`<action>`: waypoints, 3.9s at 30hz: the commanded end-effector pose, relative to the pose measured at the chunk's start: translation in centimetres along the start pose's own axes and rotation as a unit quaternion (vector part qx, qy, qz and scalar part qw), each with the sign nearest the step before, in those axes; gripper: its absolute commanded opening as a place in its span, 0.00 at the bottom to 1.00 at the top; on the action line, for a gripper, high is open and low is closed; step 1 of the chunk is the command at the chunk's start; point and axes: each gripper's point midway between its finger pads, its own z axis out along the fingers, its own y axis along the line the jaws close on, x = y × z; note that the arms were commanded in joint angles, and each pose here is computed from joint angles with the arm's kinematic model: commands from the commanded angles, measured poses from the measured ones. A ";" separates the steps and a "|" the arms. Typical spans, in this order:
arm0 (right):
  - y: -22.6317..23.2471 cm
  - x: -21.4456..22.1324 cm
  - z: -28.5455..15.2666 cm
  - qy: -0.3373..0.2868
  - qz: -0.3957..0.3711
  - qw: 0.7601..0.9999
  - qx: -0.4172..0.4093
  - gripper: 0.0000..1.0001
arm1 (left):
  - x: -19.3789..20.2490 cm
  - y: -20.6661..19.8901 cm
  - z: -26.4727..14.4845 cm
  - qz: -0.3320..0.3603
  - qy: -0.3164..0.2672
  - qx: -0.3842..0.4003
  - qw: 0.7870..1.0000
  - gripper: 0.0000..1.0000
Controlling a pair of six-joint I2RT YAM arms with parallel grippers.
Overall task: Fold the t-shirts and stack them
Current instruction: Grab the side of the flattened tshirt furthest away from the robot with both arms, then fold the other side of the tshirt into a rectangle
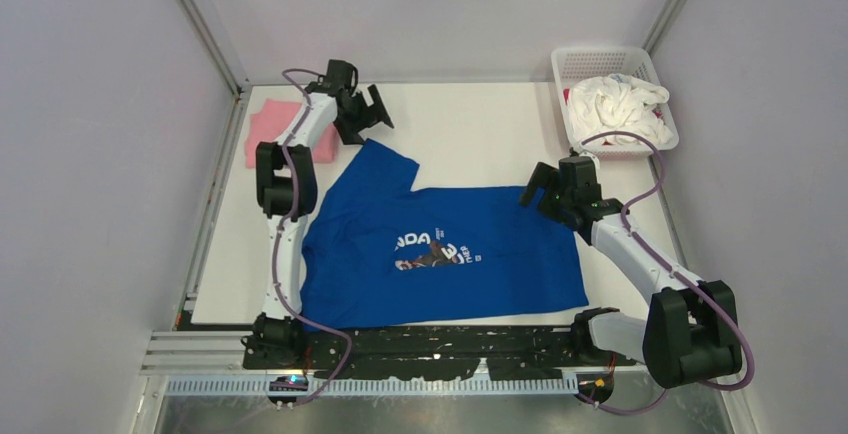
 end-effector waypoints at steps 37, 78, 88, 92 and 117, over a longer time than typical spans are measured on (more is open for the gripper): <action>-1.1 -1.8 -0.9 -0.046 0.000 0.999 0.008 0.96 | 4.6 2.9 -2.2 0.062 0.036 -0.180 0.981 0.13; -7.0 -4.3 8.6 0.077 0.004 0.955 0.287 0.52 | 8.0 -3.1 -10.3 0.266 -0.059 -0.075 0.959 0.00; -6.4 -5.6 8.6 0.043 0.003 0.961 0.273 0.12 | 9.7 -2.4 -10.9 0.282 -0.066 -0.062 0.955 0.00; -4.9 -7.3 8.4 0.010 -0.018 0.969 0.246 0.05 | 9.7 -2.7 -11.5 0.284 -0.075 -0.056 0.954 0.00; -3.6 -4.1 -1.2 -0.046 -0.085 0.972 0.215 0.05 | 18.3 1.0 -17.6 0.280 -0.141 -0.081 0.946 0.00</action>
